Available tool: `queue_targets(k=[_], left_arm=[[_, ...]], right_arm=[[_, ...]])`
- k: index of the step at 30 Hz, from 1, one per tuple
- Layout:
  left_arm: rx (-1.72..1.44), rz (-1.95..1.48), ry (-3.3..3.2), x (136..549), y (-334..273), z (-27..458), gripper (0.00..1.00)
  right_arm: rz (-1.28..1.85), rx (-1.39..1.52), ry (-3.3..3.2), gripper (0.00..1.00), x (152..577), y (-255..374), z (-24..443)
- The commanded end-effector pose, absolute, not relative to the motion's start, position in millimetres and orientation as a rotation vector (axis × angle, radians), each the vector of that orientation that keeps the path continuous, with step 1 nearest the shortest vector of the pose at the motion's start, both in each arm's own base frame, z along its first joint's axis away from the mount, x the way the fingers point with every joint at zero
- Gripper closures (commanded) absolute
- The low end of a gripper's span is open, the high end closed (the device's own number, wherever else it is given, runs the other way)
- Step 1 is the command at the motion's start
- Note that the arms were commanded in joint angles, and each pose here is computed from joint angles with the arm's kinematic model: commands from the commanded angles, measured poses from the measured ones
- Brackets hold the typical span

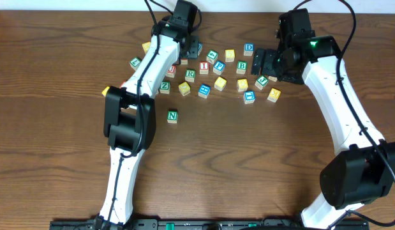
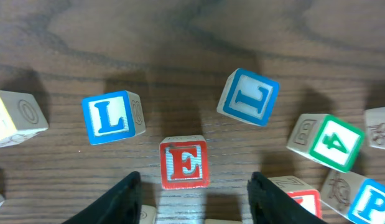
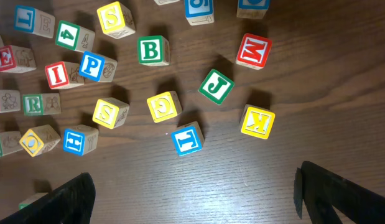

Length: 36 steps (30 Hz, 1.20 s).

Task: Spell out NEURIPS
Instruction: 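Lower the left gripper onto the red E block and grasp it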

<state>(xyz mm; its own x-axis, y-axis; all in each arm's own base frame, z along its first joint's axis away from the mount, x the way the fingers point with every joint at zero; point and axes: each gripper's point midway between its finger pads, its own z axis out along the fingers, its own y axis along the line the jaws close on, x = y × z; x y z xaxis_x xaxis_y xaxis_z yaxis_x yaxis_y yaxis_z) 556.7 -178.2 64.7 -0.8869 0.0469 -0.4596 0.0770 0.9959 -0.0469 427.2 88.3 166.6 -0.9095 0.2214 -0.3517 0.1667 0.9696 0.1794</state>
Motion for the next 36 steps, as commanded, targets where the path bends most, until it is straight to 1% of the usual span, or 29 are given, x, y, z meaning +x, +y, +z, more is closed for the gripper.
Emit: queue_targets(k=[1, 3, 7, 13, 22, 26, 36], left_arm=[[0.092, -0.056, 2.674, 560.6, -175.4, 52.0, 0.41], [0.099, -0.053, 2.678, 560.6, -175.4, 47.6, 0.37], [0.141, -0.039, 2.666, 563.5, -175.6, 46.2, 0.35], [0.142, -0.013, 2.647, 568.1, -173.2, 43.3, 0.35], [0.143, 0.001, 2.681, 568.0, -171.6, 13.7, 0.36], [0.135, -0.002, 2.670, 571.9, -170.1, 12.8, 0.38], [0.128, -0.009, 2.650, 576.9, -169.6, 15.2, 0.54]], right_arm=[[0.196, 0.289, 2.733, 0.01, 429.4, 86.9, 168.8], [0.196, 0.290, 2.733, 0.01, 429.4, 86.8, 168.8], [0.197, 0.290, 2.733, 0.01, 429.4, 86.9, 168.8], [0.197, 0.290, 2.733, 0.01, 429.4, 86.9, 168.8], [0.197, 0.290, 2.733, 0.01, 429.4, 86.9, 168.8], [0.196, 0.289, 2.733, 0.01, 429.4, 86.9, 168.8], [0.196, 0.290, 2.733, 0.01, 429.4, 86.8, 168.8]])
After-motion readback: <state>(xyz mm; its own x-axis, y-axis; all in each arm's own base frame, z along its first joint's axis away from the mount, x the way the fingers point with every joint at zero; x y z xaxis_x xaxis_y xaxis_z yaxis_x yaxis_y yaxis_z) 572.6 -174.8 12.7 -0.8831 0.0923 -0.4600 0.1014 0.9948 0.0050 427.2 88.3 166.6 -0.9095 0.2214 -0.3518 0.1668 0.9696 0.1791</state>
